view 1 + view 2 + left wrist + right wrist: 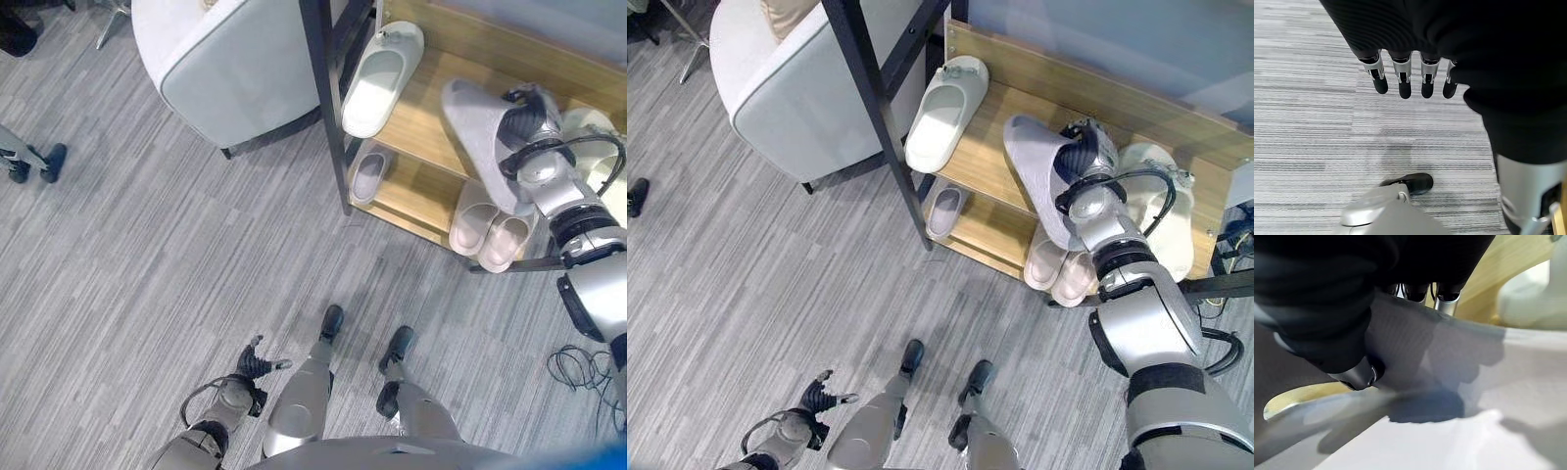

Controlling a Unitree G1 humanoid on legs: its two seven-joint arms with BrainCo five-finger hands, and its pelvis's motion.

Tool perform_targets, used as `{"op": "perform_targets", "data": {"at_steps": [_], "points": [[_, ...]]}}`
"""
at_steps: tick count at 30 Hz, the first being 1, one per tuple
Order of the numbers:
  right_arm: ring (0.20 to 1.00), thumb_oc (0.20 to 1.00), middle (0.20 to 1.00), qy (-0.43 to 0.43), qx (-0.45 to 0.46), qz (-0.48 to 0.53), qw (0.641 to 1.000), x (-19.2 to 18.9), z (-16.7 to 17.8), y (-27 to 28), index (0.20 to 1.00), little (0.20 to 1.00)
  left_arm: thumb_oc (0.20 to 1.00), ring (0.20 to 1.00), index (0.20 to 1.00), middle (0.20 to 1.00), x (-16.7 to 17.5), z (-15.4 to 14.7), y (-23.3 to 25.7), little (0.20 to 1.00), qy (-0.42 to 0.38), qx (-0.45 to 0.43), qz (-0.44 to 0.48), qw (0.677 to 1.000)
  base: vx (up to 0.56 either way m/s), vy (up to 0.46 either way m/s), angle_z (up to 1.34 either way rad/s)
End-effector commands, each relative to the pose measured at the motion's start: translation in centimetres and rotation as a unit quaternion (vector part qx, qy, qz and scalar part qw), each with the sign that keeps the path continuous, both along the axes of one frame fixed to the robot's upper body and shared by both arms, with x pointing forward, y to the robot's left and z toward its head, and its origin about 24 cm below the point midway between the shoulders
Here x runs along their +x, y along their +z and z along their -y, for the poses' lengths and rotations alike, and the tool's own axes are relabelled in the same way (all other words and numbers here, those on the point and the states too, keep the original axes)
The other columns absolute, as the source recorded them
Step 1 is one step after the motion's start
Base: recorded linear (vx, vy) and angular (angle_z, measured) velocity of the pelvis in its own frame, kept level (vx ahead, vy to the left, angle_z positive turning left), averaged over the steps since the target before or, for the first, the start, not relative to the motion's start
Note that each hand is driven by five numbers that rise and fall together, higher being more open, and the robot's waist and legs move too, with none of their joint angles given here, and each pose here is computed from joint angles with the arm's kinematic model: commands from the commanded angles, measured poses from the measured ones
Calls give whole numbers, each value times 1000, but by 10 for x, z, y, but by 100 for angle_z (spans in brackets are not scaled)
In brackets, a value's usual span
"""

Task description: Arrange the slippers neatly on the shoe rack.

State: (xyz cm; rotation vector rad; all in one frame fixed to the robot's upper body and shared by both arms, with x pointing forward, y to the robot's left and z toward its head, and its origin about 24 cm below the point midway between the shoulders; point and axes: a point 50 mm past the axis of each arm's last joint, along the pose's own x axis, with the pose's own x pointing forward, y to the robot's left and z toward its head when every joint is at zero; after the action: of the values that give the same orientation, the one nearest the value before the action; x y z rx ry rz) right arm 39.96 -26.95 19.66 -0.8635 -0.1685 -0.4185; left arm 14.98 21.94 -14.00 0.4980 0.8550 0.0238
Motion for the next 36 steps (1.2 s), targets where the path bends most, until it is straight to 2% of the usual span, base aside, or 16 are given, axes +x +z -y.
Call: {"op": "perform_targets", "data": {"at_steps": [1,5,7,9,12,19,25,32,36], "points": [[200,200,200,-5,17,77,997,-8,7,18,200,200,1000,1000,1000,1000,-11,-16,-3,1000,26,20,-28,999,-31,22,1],[200,200,200,38,52,130,989,-20,-4,17,200,200,1000,1000,1000,1000,-8,-20,-1,1000,39,19,-26,999,-39,21,-7],[200,200,200,82,59,120,988,-29,-20,-4,200,200,1000,1000,1000,1000,-2,-20,1,1000,45,14,-23,999,-32,19,-17],[200,200,200,91,58,115,987,-32,-24,-9,200,200,1000,1000,1000,1000,-2,-19,0,1000,46,12,-24,999,-15,14,-22],[200,200,200,154,92,83,980,-52,-53,-51,200,200,1000,1000,1000,1000,-12,-16,-5,1000,58,7,-41,997,-23,0,-15],[200,200,200,223,115,-24,968,-113,-60,-116,200,200,1000,1000,1000,1000,-50,-20,-16,1000,91,1,-101,991,14,-24,-3],[200,200,200,226,146,-104,957,-144,-59,-156,200,200,1000,1000,1000,1000,-66,-24,-19,1000,118,-5,-119,986,-41,-87,-3],[200,200,200,201,195,-157,947,-160,-49,-184,200,200,1000,1000,1000,1000,-57,-21,-17,1000,152,-30,-85,984,-97,-30,11],[200,200,200,214,220,-178,935,-165,-61,-194,200,200,1000,1000,1000,1000,-78,-22,-22,1000,166,-25,-122,978,174,269,-4]]}}
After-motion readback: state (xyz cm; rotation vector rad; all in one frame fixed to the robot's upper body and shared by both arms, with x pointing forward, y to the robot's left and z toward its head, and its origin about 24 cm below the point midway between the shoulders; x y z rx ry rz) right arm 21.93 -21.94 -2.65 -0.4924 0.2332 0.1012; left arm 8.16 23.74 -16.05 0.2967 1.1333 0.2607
